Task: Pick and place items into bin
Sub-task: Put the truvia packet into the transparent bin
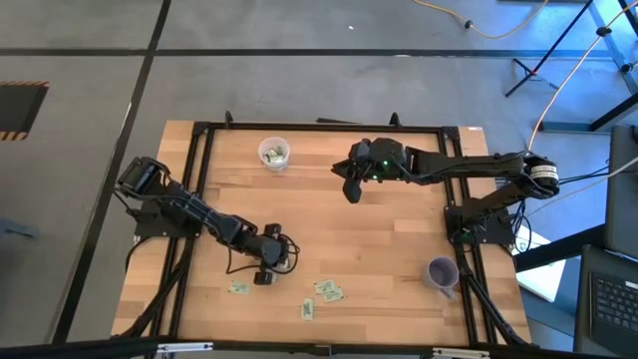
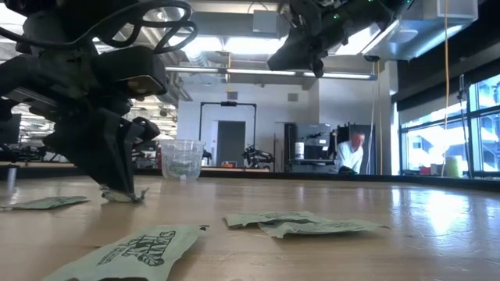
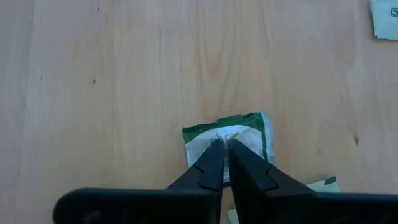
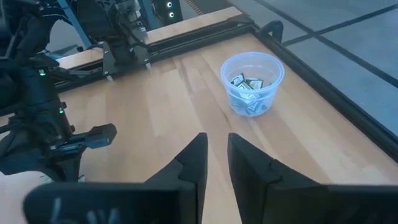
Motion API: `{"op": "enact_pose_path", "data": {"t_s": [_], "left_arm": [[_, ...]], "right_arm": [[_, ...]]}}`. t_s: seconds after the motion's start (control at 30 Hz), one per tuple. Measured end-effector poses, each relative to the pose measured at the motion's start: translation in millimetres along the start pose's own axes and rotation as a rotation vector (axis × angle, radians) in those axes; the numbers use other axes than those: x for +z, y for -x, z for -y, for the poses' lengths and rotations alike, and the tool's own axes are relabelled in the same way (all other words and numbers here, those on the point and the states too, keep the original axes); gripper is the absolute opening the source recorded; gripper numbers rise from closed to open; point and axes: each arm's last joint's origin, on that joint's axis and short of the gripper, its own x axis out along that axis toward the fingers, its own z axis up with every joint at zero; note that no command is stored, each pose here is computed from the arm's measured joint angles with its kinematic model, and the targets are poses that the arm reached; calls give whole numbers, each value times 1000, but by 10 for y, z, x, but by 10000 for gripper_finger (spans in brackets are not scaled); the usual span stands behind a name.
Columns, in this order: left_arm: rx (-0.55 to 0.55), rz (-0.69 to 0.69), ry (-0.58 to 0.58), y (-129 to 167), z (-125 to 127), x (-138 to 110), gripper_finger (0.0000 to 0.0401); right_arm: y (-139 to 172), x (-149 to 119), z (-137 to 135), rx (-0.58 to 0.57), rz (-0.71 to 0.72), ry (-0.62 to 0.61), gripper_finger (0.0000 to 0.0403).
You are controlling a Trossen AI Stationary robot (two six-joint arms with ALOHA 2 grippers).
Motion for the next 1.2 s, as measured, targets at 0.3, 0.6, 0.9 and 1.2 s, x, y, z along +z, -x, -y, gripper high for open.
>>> {"op": "enact_pose_path", "data": {"t_s": [0.3,0.6,0.9,1.2], "left_arm": [[-42,117,97,331,-59,156,4],[234,457,213,1034,-543,418,4],[752,541,317,1464,-1330,399,4],[796,386,454,1297,-1935,234,4]], "right_arm": [[0,0,0,0,-1,3,68],[-1,-1,2,-1,-1,28,68],[-2,0,1,-1,-1,33,68],[-2,-2,2,-1,-3,55,68]]}}
